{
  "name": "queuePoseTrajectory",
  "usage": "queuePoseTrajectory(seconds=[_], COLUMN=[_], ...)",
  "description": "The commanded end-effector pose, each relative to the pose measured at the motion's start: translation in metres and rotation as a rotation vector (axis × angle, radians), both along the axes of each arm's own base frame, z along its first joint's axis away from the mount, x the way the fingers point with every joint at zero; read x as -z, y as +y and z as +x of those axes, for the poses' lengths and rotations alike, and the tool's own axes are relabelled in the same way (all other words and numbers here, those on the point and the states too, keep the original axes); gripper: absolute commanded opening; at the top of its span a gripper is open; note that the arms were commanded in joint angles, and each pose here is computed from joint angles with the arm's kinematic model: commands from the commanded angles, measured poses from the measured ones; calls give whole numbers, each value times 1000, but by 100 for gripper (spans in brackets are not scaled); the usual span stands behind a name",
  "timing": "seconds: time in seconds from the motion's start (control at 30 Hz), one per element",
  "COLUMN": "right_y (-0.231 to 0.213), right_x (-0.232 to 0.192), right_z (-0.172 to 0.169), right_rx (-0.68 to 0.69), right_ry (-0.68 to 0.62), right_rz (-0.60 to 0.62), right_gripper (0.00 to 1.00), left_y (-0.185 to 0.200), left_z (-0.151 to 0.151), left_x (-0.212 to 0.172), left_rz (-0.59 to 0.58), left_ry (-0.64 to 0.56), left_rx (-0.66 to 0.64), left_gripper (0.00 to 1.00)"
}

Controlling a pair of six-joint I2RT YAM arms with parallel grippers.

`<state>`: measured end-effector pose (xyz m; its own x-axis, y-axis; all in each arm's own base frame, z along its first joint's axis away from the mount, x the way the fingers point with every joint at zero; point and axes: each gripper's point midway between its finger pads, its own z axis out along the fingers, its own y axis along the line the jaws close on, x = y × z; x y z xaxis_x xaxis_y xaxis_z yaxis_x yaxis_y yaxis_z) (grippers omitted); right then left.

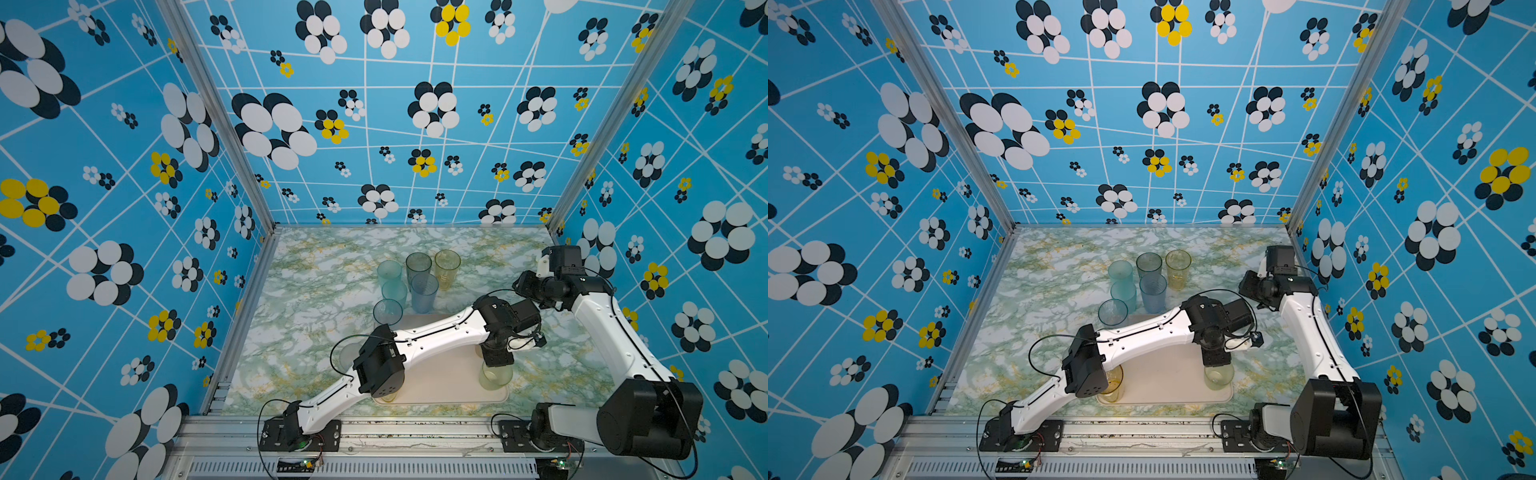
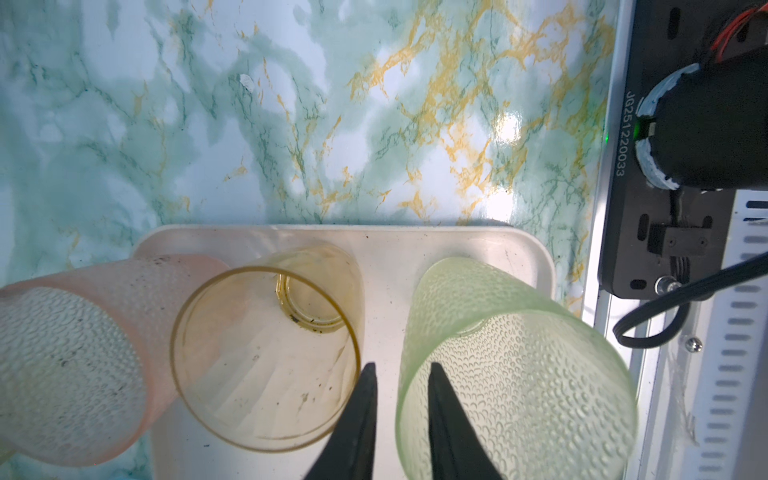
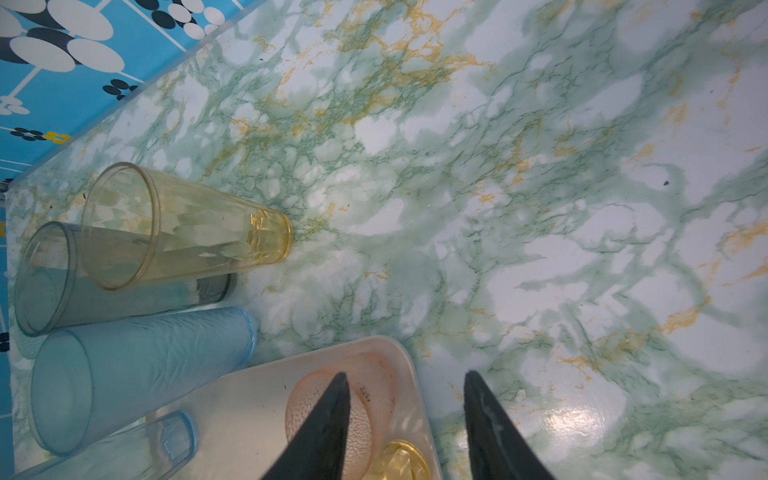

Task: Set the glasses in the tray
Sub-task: 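Lower the light-green cup onto the tray beside the amber cup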

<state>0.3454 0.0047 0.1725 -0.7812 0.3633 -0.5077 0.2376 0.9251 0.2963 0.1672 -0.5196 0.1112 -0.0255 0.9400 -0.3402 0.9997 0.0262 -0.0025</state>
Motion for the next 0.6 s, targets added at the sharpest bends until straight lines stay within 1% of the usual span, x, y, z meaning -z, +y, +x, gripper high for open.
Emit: queuePoseTrajectory(seconds=[0.0, 0.2, 0.57], right_y=[0, 0, 0], right_x=[3, 3, 2], right_z=[-2, -3, -4], right_rx=[-8, -8, -8], right_ry=[4, 4, 1], right_rz=[7, 8, 10], right_gripper=[47, 47, 47], left_y=[-7, -10, -15], left_z=[0, -2, -3], left_x=[-9, -18, -23], left_rz=[-39, -72, -100], left_ry=[7, 13, 14], left_rx=[11, 18, 24], left_gripper=[25, 27, 27])
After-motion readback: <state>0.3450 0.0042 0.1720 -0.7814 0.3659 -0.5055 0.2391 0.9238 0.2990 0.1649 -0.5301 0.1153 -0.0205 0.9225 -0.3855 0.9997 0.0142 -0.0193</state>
